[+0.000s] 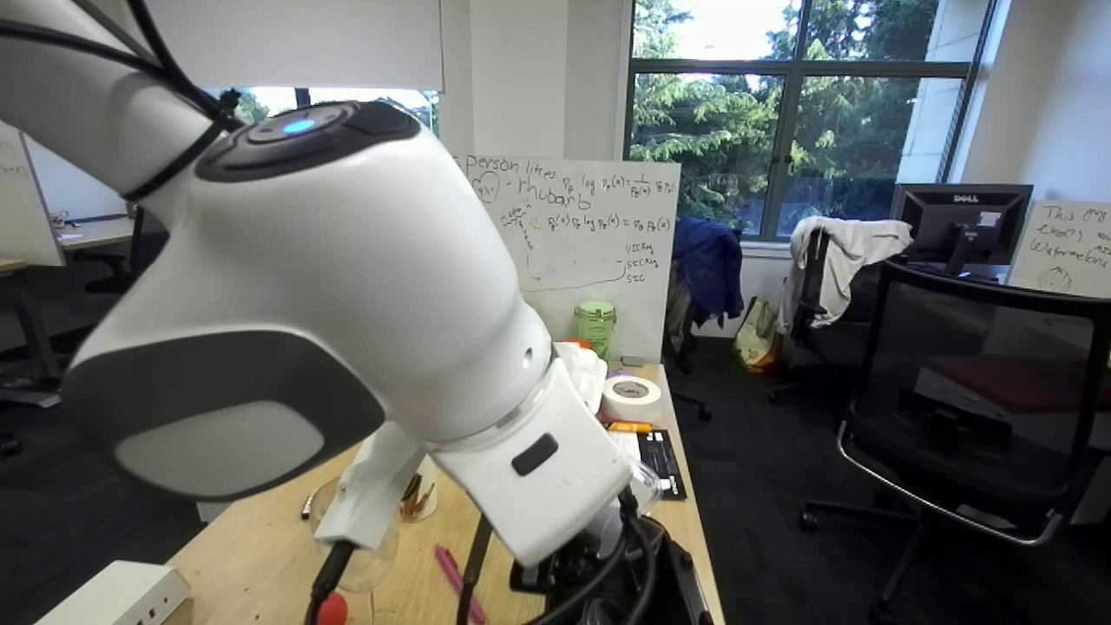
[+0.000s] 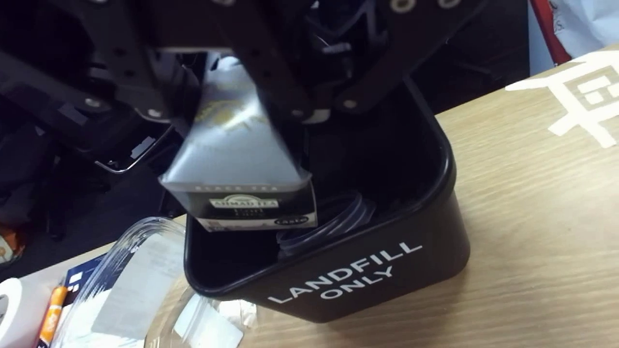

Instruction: Place the box in the black bin

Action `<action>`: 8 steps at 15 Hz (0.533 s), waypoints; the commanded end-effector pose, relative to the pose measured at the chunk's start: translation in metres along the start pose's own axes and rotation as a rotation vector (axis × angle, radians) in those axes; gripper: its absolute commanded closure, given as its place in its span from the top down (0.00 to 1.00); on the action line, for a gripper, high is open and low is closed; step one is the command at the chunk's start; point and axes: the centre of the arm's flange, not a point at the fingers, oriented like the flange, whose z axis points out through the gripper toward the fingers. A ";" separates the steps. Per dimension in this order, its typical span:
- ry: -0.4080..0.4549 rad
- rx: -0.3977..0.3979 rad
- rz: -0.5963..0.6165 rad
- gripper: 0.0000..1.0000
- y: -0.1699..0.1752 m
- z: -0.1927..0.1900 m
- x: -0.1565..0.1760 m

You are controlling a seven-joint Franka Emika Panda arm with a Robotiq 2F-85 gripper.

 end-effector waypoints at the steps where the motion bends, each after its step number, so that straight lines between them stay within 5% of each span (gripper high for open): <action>1: -0.038 -0.022 0.056 0.72 -0.010 -0.001 -0.002; 3: -0.021 -0.008 0.045 0.87 -0.002 0.002 -0.004; 4: -0.021 -0.008 0.047 0.68 -0.002 0.002 -0.004; 6: -0.020 -0.008 0.047 0.83 -0.002 0.002 -0.004; 8: -0.020 -0.008 0.047 0.87 -0.002 0.002 -0.004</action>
